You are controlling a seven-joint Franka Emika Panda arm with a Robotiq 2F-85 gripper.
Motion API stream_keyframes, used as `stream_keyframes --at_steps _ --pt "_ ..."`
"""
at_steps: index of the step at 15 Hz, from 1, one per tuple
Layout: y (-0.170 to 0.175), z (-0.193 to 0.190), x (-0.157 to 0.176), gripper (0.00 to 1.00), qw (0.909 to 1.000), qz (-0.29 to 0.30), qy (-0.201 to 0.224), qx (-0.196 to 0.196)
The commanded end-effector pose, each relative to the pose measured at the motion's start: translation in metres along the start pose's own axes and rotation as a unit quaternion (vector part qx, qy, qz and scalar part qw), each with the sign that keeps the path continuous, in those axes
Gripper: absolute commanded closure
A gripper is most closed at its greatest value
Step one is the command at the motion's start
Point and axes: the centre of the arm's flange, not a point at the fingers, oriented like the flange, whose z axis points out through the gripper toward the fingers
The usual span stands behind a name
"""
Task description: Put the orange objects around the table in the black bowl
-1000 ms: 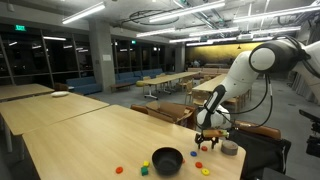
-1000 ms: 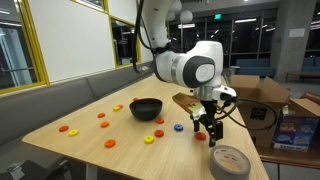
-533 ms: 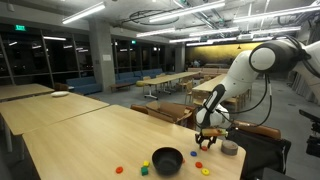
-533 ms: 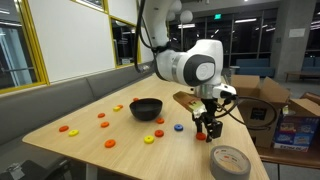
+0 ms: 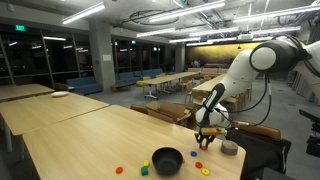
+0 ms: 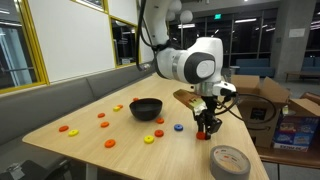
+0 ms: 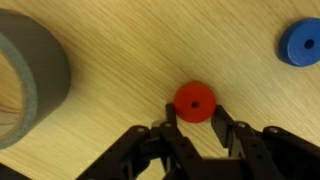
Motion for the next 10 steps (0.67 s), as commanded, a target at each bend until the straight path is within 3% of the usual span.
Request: stream_keyframes --at_steps 1,10 --pt "-0.009 -0.012 -0.009 0.75 0.9997 -0.020 -0.012 -0.007" --pt "-0.073 -0.071 -0.050 0.75 0.9973 -0.072 0.015 0.008"
